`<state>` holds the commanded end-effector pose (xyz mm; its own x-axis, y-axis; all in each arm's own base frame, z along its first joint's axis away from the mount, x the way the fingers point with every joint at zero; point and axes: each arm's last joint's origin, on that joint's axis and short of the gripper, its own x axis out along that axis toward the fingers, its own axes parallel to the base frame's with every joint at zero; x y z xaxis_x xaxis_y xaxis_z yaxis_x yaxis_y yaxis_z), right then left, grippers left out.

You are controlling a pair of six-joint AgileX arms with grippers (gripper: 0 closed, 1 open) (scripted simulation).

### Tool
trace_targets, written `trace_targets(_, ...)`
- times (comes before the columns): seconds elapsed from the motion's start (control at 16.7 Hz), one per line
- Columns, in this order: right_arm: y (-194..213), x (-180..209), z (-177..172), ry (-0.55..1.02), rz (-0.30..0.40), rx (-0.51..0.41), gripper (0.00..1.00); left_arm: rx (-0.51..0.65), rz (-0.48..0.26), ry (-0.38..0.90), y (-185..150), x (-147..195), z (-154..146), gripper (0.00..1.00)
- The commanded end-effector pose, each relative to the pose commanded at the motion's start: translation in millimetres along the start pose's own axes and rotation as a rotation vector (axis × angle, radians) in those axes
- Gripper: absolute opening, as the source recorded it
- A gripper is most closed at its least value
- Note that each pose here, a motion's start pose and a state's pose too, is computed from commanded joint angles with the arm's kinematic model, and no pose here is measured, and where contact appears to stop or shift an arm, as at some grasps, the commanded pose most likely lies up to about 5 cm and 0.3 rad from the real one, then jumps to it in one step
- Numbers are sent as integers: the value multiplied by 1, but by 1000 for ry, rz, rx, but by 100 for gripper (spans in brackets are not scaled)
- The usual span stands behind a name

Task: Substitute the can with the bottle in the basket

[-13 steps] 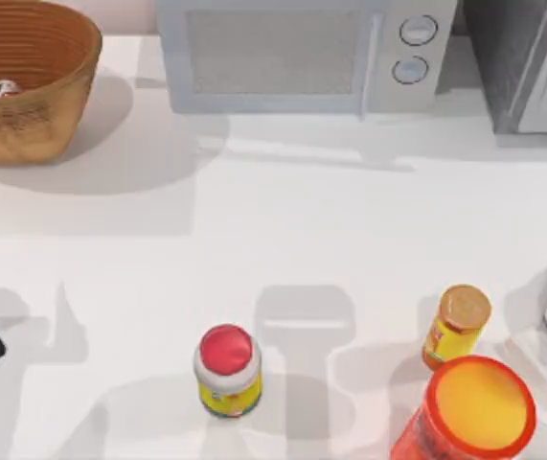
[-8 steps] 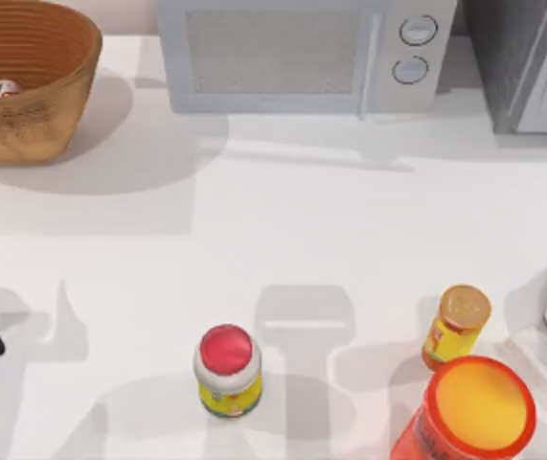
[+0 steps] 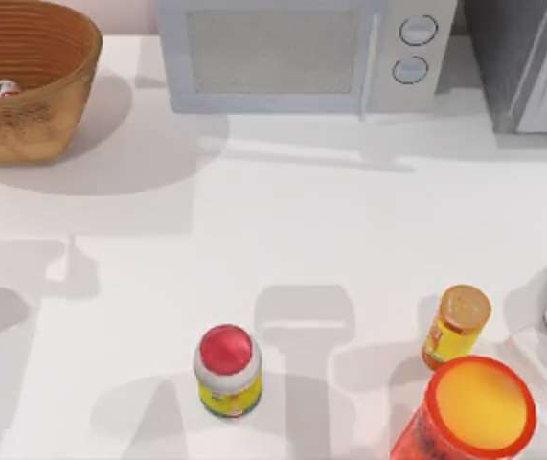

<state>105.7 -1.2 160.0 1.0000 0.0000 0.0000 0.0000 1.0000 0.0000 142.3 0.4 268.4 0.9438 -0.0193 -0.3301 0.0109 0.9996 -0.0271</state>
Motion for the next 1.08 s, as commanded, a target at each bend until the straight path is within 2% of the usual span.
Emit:
trace_targets(0.18,0,0,0,0,0,0,100,-4,0,123,2,23,63,100)
trace_targets(0.3,0,0,0,0,0,0,100,-6,1,211,4,50,102,100)
trace_targets(0.48,0,0,0,0,0,0,100,-7,3,350,10,108,148,100)
trace_targets(0.6,0,0,0,0,0,0,100,-7,4,448,15,153,166,100)
trace_targets(0.84,0,0,0,0,0,0,100,-6,1,644,28,247,166,100)
trace_targets(1.08,0,0,0,0,0,0,100,-6,-7,822,40,322,129,100)
